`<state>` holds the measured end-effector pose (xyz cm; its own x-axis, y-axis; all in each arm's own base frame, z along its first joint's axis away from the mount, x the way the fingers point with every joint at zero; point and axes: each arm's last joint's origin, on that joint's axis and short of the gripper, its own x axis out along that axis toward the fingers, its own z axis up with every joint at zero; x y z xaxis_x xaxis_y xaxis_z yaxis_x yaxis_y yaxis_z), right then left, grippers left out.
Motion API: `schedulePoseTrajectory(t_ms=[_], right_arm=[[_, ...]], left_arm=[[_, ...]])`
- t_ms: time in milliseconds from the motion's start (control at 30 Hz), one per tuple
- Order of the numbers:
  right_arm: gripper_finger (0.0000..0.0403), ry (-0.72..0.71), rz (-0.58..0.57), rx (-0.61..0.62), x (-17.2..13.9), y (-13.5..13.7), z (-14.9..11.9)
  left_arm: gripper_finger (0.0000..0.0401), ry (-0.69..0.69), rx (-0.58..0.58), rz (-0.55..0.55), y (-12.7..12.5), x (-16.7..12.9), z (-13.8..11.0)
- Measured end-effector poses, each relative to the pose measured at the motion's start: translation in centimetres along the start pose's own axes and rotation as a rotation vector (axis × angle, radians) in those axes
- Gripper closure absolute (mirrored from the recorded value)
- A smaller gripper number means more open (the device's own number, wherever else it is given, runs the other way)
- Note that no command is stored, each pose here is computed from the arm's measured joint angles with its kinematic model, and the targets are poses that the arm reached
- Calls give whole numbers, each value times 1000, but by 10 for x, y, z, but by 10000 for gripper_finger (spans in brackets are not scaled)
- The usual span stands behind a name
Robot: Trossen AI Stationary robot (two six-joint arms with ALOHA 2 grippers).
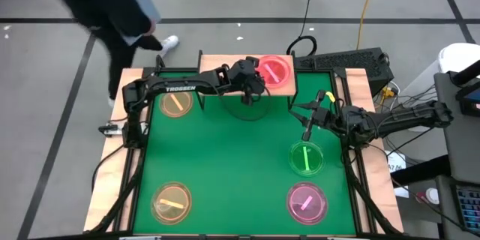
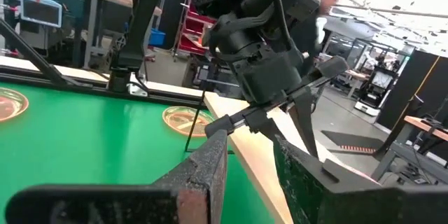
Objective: Place and stack plates onto a shelf
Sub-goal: Stack the pink plate on top of the orange plate on the shelf, then put the green plate on the shelf
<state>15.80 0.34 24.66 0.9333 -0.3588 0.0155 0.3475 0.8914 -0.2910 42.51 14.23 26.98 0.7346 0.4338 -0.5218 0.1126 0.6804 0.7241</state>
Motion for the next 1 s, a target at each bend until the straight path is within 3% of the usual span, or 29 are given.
schedulePoseTrajectory(t_ms=[133, 267, 433, 700, 833, 1000], right_arm=[[303, 9, 3, -3, 0, 0, -1], [303, 14, 5, -5, 0, 0, -1], [303, 15, 5, -6, 0, 1, -2], [303, 27, 9, -7, 0, 1, -3], [303, 31, 9, 12, 0, 1, -3], [303, 28, 8, 15, 0, 1, -3]], left_arm=[[313, 82, -18, 91, 0, -8, 7], [313, 73, -140, 140, 4, -32, 21], [313, 6, -164, 88, 1, -73, 43], [313, -147, -318, 36, 10, -148, 62], [313, -157, -432, -33, 6, -160, 57], [313, -168, -469, -62, -27, -156, 42]])
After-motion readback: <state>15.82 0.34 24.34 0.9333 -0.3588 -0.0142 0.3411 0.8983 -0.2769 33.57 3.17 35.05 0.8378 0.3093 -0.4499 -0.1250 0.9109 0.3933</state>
